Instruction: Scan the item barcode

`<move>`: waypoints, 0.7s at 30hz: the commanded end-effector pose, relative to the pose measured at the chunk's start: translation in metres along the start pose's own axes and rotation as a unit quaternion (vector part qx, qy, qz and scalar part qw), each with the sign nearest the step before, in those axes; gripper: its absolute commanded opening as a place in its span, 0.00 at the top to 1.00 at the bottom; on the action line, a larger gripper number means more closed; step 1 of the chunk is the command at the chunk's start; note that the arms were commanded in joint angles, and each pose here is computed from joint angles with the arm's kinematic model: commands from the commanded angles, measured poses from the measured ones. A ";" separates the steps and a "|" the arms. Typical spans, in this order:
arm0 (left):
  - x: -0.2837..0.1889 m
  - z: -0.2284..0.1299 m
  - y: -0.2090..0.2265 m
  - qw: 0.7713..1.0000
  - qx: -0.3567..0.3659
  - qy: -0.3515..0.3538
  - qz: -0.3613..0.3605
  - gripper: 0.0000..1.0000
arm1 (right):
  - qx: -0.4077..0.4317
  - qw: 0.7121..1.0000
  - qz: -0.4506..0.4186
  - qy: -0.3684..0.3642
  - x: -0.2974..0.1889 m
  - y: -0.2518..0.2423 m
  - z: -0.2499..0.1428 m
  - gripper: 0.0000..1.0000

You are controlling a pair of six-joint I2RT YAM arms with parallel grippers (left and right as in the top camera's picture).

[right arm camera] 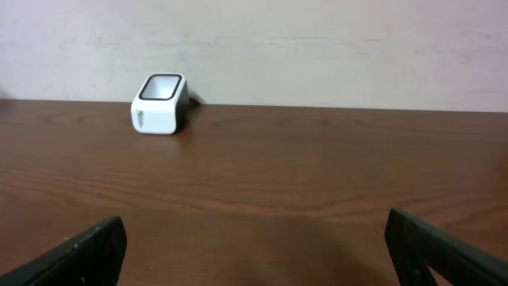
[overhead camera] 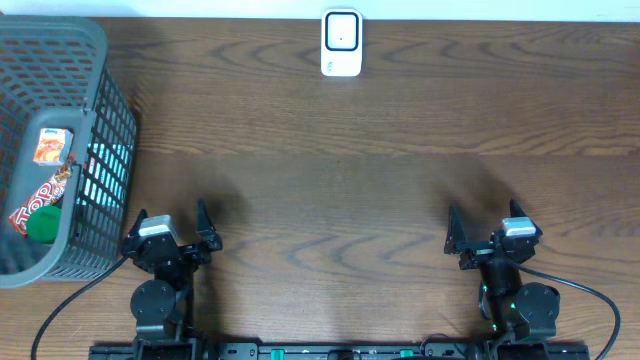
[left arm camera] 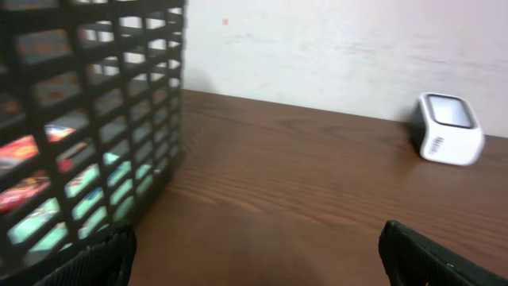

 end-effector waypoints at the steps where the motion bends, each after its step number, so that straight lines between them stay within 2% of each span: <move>1: 0.001 -0.015 -0.015 0.998 0.011 0.024 -0.057 0.02 | 0.007 1.000 -0.002 0.000 0.000 0.000 -0.001 0.01; 6: -0.011 0.005 -0.054 0.985 0.013 0.010 -0.174 0.02 | 0.007 1.000 -0.002 0.000 0.000 0.000 -0.001 0.01; 10: -0.027 0.033 -0.077 0.973 0.004 -0.004 -0.232 0.02 | 0.007 1.000 -0.002 0.000 0.000 0.000 -0.001 0.01; 16: -0.038 0.072 -0.095 0.966 -0.026 -0.002 -0.257 0.02 | 0.007 1.000 -0.002 0.000 0.000 0.000 -0.001 0.01; 21: -0.032 0.102 -0.105 0.967 -0.073 0.068 -0.234 0.02 | 0.007 1.000 -0.002 0.000 0.000 0.000 -0.001 0.01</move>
Point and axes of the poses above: each gripper's point midway between its finger pads, its own x axis out along the fingers, its own y axis along the line the jaws close on, z = x × y, the point moved 2 cm from there along -x, back along the fingers, and after that the axes turned 11 degrees about -x, right-handed, at the moved point
